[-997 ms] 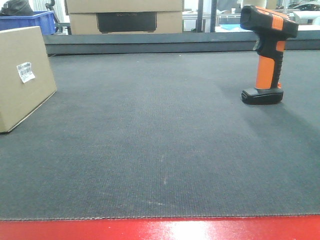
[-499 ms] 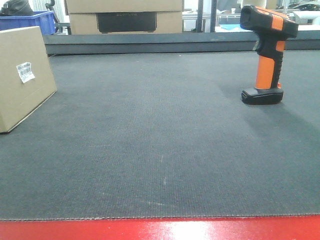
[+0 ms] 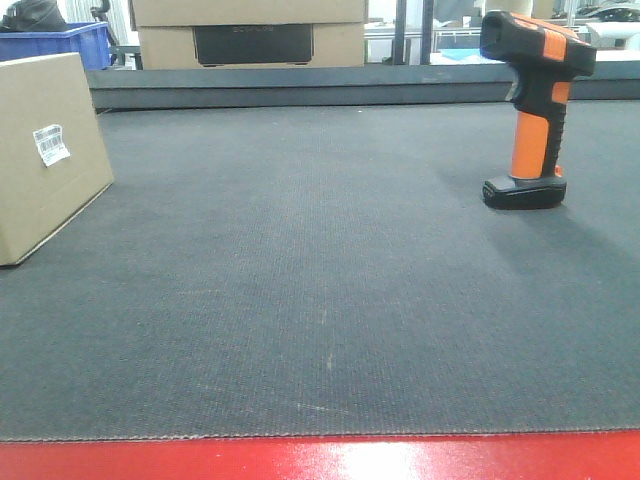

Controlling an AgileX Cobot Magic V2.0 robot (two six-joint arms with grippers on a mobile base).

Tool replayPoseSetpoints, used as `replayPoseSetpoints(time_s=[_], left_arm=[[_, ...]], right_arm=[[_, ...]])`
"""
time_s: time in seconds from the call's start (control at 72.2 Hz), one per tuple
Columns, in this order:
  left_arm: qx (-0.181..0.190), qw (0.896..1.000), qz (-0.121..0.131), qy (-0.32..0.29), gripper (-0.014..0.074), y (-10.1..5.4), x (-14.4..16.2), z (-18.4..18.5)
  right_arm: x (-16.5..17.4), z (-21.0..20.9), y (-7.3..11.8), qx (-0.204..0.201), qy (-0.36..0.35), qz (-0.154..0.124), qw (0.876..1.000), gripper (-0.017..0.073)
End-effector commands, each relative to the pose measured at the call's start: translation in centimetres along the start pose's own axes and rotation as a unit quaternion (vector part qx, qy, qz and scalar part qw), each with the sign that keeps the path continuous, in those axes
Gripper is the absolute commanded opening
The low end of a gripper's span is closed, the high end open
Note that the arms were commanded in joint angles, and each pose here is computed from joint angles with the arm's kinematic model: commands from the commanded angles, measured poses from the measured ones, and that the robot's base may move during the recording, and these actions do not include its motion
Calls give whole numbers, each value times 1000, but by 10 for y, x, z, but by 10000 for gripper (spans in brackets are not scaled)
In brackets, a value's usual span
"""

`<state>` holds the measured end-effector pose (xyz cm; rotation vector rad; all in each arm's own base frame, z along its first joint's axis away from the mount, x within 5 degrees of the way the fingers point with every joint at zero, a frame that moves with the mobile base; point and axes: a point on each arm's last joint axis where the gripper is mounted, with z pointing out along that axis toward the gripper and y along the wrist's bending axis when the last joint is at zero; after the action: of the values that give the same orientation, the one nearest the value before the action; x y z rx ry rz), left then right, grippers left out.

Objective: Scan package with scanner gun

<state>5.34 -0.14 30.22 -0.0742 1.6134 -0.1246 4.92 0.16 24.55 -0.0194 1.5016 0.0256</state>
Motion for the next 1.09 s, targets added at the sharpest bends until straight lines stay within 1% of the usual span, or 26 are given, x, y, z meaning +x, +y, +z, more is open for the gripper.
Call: replayPoseSetpoints(time_s=[0.0, 0.125, 0.18, 0.208, 0.263, 1.08], left_arm=[[0, 1000, -3, -12, -111, 0, -2, -1], [0, 1000, -3, -14, -111, 0, -2, -1], [0, 1000, -3, -14, -111, 0, -2, -1], [0, 1000, -3, -14, -111, 0, -2, -1], [0, 1000, -3, -14, -111, 0, -2, -1], [-1, 1000, -1, -14, -111, 0, -2, -1]], right_arm=[[15, 2, -2, 16, 3, 4, 1000, -167], [36, 5, -3, 27, 11, 6, 1000, -167], [33, 5, -3, 28, -9, 9, 1000, -167], [37, 5, -3, 27, 12, 9, 1000, -167], [37, 5, -3, 28, 15, 7, 999, -167], [37, 5, -3, 28, 13, 6, 999, -167]])
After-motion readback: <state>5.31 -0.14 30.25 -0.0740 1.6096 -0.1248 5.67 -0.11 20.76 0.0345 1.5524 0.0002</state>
